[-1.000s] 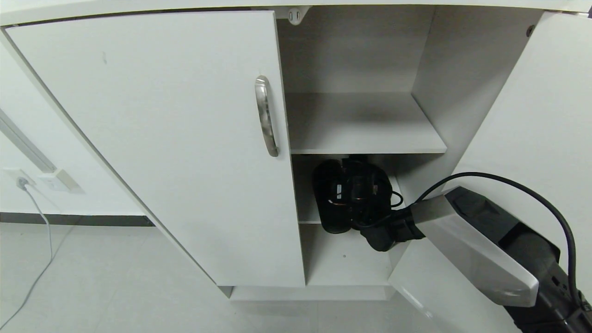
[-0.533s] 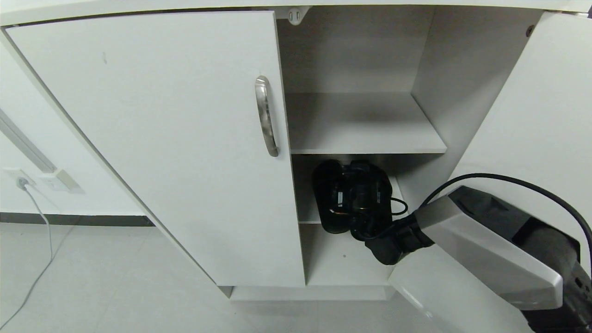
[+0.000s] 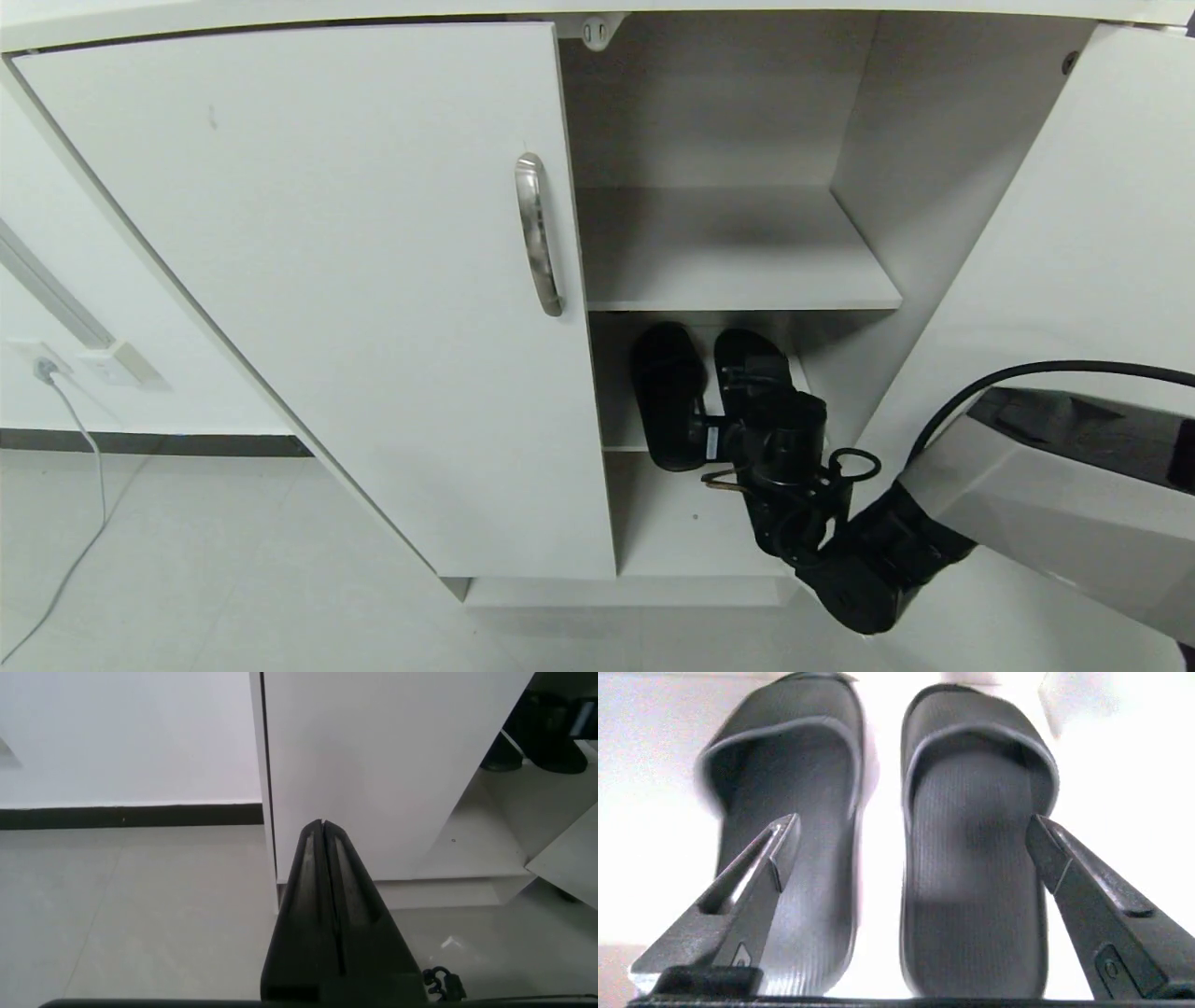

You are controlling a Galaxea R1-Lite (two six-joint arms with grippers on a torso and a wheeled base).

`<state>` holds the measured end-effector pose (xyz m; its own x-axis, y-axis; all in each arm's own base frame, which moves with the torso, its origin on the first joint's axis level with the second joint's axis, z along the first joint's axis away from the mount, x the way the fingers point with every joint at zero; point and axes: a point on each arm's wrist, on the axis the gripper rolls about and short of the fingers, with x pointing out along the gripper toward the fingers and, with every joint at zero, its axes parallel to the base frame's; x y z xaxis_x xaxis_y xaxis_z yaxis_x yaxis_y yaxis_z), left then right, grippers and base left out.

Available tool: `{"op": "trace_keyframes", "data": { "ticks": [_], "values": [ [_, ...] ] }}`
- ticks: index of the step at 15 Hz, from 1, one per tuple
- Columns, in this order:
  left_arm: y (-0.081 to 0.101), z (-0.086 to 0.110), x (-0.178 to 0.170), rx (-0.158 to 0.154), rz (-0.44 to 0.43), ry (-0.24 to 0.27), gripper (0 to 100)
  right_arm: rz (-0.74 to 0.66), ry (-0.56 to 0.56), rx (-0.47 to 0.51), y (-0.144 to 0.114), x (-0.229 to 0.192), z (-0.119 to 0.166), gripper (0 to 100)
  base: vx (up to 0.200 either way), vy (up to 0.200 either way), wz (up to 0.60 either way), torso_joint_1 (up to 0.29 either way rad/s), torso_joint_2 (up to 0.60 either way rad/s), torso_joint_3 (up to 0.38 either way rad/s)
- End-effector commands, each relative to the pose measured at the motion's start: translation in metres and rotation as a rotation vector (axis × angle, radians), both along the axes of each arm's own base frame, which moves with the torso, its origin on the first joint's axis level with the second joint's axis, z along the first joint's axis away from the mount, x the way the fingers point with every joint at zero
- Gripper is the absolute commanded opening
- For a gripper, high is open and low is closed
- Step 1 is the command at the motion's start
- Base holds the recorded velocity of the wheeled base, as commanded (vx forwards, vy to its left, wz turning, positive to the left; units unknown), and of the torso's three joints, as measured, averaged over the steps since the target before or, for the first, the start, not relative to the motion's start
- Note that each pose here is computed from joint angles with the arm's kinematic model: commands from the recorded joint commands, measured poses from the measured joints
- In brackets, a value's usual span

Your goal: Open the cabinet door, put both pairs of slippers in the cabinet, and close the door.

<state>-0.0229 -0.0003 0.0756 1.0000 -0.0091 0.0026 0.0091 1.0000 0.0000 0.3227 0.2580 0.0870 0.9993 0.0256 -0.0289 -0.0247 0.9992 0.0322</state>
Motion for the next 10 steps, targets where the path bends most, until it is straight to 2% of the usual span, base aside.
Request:
{"op": "trace_keyframes", "data": {
  "ticks": [1, 4, 8, 10],
  "values": [
    [0.0, 0.0, 0.0, 0.0, 0.0, 0.003, 0, 0.054, -0.014, 0.017, -0.006, -0.034, 0.014, 100, 0.0, 0.0, 0.0, 0.0, 0.0, 0.0],
    [0.0, 0.0, 0.0, 0.0, 0.0, 0.001, 0, 0.1, -0.024, 0.028, -0.005, -0.057, 0.012, 100, 0.0, 0.0, 0.0, 0.0, 0.0, 0.0],
    [0.0, 0.0, 0.0, 0.002, 0.0, 0.001, 0, 0.104, -0.019, 0.022, -0.007, -0.061, 0.01, 100, 0.0, 0.0, 0.0, 0.0, 0.0, 0.0],
    [0.0, 0.0, 0.0, 0.002, 0.0, 0.001, 0, 0.106, -0.013, 0.017, -0.008, -0.062, 0.009, 100, -0.2, 0.0, 0.0, 0.002, 0.0, 0.005]
  ]
}}
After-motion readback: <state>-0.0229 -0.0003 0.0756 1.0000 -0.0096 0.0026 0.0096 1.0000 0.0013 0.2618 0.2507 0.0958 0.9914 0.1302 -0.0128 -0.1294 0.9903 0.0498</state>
